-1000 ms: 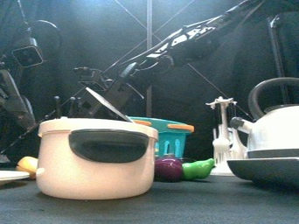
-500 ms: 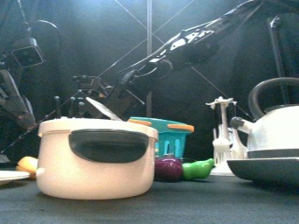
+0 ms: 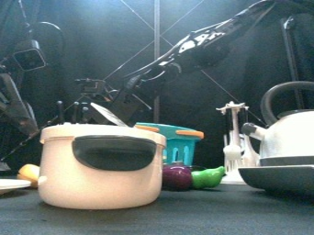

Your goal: Put down pot and place carrot into pot

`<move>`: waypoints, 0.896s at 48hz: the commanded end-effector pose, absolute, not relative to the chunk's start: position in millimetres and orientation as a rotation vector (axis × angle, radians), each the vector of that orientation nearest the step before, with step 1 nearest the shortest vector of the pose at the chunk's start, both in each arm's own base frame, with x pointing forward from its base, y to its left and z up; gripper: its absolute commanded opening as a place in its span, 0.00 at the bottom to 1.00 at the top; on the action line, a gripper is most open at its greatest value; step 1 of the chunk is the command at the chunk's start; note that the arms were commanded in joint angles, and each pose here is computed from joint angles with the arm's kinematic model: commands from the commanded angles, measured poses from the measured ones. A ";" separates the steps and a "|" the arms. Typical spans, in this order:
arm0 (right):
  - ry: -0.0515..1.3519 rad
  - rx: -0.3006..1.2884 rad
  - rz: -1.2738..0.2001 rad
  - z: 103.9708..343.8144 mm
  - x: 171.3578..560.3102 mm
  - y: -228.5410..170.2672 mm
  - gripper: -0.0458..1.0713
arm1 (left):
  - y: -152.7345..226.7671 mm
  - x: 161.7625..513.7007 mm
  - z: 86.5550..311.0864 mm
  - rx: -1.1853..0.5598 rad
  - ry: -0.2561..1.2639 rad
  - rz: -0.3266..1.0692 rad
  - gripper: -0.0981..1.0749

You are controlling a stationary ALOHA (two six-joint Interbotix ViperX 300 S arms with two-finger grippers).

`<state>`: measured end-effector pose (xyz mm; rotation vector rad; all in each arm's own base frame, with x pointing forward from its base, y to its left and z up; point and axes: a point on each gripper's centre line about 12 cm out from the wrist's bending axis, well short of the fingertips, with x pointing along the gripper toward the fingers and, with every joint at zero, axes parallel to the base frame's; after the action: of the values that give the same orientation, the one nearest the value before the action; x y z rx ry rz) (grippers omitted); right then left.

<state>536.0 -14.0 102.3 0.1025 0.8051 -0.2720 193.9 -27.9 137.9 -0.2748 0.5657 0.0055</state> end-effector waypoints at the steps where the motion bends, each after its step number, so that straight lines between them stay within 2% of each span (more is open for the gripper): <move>1: 0.720 0.099 -0.264 144.9 540.0 -15.1 0.38 | -27.7 196.7 141.3 -0.273 0.552 0.006 0.75; 14: 0.715 0.083 -0.259 150.5 537.9 -11.9 0.38 | -27.7 197.2 141.9 -0.272 0.549 0.006 0.75; 34: 0.722 0.076 -0.259 148.8 535.1 -12.1 0.37 | -27.8 197.9 162.9 -0.267 0.452 -0.021 0.75; 43: 0.724 0.076 -0.260 150.2 532.1 -12.4 0.37 | -26.9 196.8 165.0 -0.266 0.439 -0.021 0.75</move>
<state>530.6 -12.7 112.8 0.0651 0.7989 -0.2680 192.2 -26.9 157.3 -0.2679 0.4676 -0.0196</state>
